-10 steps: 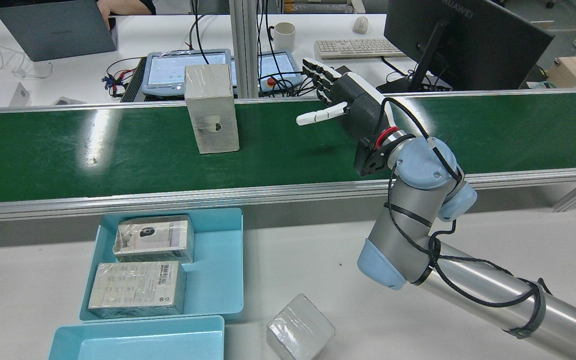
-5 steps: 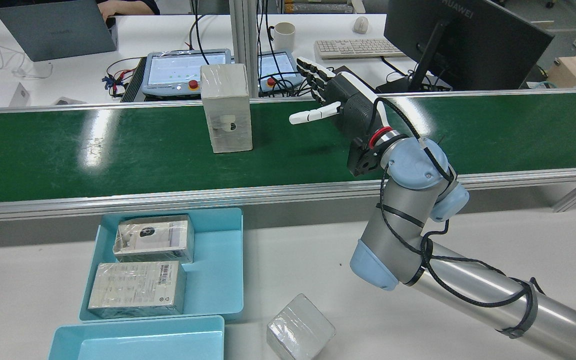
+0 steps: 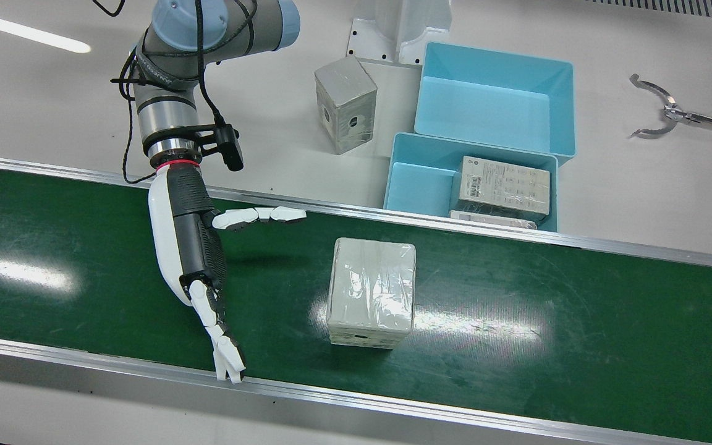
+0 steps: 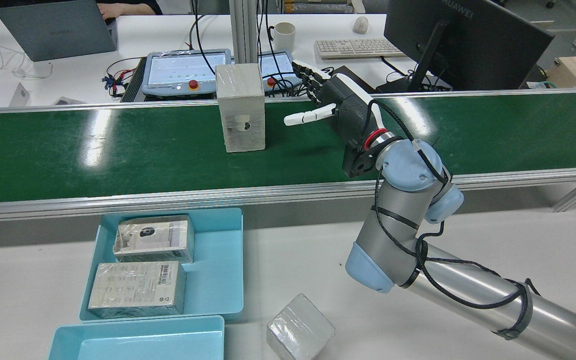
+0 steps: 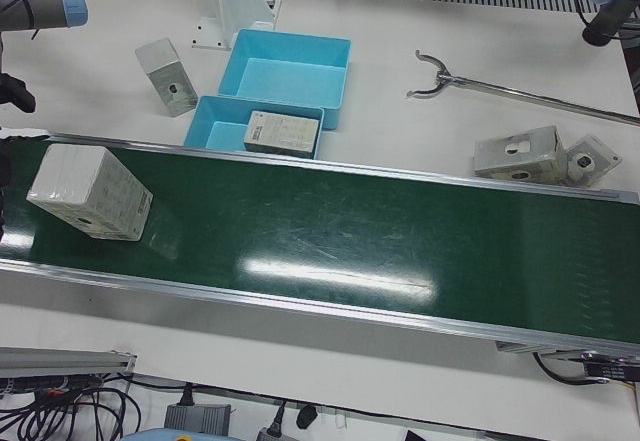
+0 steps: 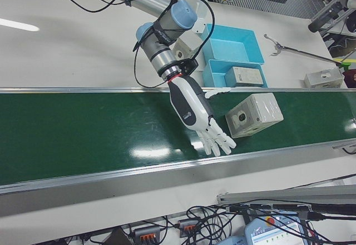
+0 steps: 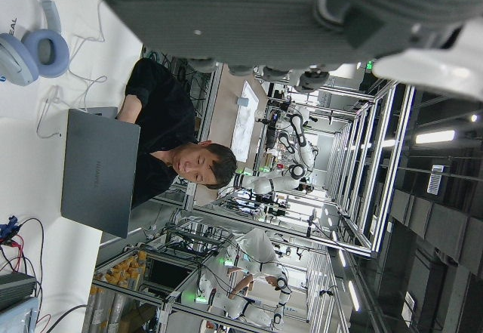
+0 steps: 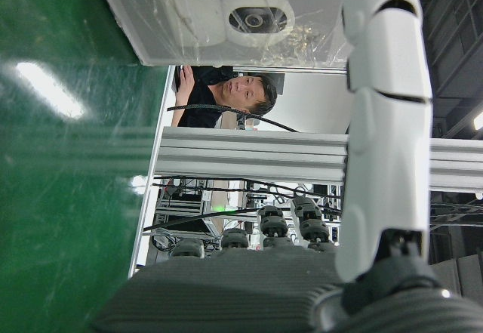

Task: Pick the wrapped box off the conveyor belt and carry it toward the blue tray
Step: 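Move the right hand along the belt toward the white wrapped box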

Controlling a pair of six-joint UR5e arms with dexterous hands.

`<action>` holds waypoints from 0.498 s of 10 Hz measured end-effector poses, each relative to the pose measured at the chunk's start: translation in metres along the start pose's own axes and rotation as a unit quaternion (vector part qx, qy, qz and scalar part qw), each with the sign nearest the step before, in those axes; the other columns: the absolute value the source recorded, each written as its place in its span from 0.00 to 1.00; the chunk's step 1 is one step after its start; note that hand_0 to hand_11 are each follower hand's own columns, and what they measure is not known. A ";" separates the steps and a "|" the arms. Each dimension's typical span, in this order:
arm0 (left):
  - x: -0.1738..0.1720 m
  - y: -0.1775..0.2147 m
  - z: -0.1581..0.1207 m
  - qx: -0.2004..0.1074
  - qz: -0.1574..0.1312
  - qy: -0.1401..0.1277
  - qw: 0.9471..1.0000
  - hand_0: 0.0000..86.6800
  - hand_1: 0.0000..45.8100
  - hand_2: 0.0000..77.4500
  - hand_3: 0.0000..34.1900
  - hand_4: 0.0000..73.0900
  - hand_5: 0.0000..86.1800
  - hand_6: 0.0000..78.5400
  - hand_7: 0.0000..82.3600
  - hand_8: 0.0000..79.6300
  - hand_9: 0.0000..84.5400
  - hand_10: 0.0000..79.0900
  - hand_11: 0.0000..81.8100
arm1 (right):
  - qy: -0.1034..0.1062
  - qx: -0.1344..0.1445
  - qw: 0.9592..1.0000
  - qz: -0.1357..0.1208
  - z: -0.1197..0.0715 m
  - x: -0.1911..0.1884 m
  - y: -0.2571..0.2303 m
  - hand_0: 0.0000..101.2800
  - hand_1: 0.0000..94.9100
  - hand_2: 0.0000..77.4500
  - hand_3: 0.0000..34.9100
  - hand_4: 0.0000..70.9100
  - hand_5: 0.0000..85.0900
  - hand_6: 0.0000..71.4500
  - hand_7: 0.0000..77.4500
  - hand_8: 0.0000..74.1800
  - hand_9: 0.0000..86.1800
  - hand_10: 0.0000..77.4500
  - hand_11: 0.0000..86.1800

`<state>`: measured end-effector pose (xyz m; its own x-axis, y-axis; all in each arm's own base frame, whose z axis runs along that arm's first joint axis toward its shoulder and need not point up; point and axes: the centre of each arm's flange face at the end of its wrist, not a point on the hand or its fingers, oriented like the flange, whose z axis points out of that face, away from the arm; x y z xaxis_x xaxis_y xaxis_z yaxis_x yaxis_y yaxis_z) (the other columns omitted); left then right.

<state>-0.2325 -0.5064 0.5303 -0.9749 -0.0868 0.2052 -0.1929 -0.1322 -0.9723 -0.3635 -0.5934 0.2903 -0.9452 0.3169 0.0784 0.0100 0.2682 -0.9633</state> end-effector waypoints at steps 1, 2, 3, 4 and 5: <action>0.000 0.000 0.000 0.000 0.000 0.000 1.000 0.00 0.00 0.01 0.00 0.00 0.01 0.00 0.01 0.00 0.00 0.00 0.00 | 0.000 0.000 1.000 0.000 0.001 0.001 0.001 0.47 0.16 0.14 0.14 0.07 0.11 0.00 0.02 0.02 0.02 0.00 0.01; 0.000 0.000 0.000 0.000 0.000 0.000 1.000 0.00 0.00 0.01 0.00 0.00 0.01 0.00 0.01 0.00 0.00 0.01 0.00 | 0.000 0.000 1.000 0.001 0.001 0.002 0.001 0.47 0.16 0.14 0.14 0.07 0.11 0.00 0.02 0.02 0.02 0.00 0.01; 0.000 0.000 0.000 0.000 0.000 0.000 1.000 0.00 0.00 0.01 0.00 0.00 0.01 0.00 0.01 0.00 0.00 0.01 0.00 | 0.000 0.000 1.000 0.001 0.001 0.003 0.001 0.47 0.16 0.15 0.07 0.09 0.10 0.00 0.01 0.02 0.02 0.00 0.01; 0.000 0.000 0.000 0.000 0.000 0.000 1.000 0.00 0.00 0.01 0.00 0.00 0.01 0.00 0.00 0.00 0.00 0.00 0.00 | 0.000 0.000 1.000 0.001 0.001 0.003 0.001 0.47 0.16 0.15 0.07 0.09 0.10 0.00 0.01 0.02 0.02 0.00 0.01; 0.000 0.000 0.000 0.000 0.000 0.000 1.000 0.00 0.00 0.01 0.00 0.00 0.01 0.00 0.01 0.00 0.00 0.00 0.00 | 0.000 0.000 1.000 0.002 0.001 0.003 0.001 0.47 0.16 0.14 0.00 0.10 0.06 0.00 0.01 0.01 0.02 0.00 0.01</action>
<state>-0.2325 -0.5063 0.5303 -0.9749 -0.0869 0.2052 -0.1929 -0.1322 -0.9723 -0.3663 -0.5934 0.2890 -0.9450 0.3182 0.0753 0.0131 0.2670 -0.9636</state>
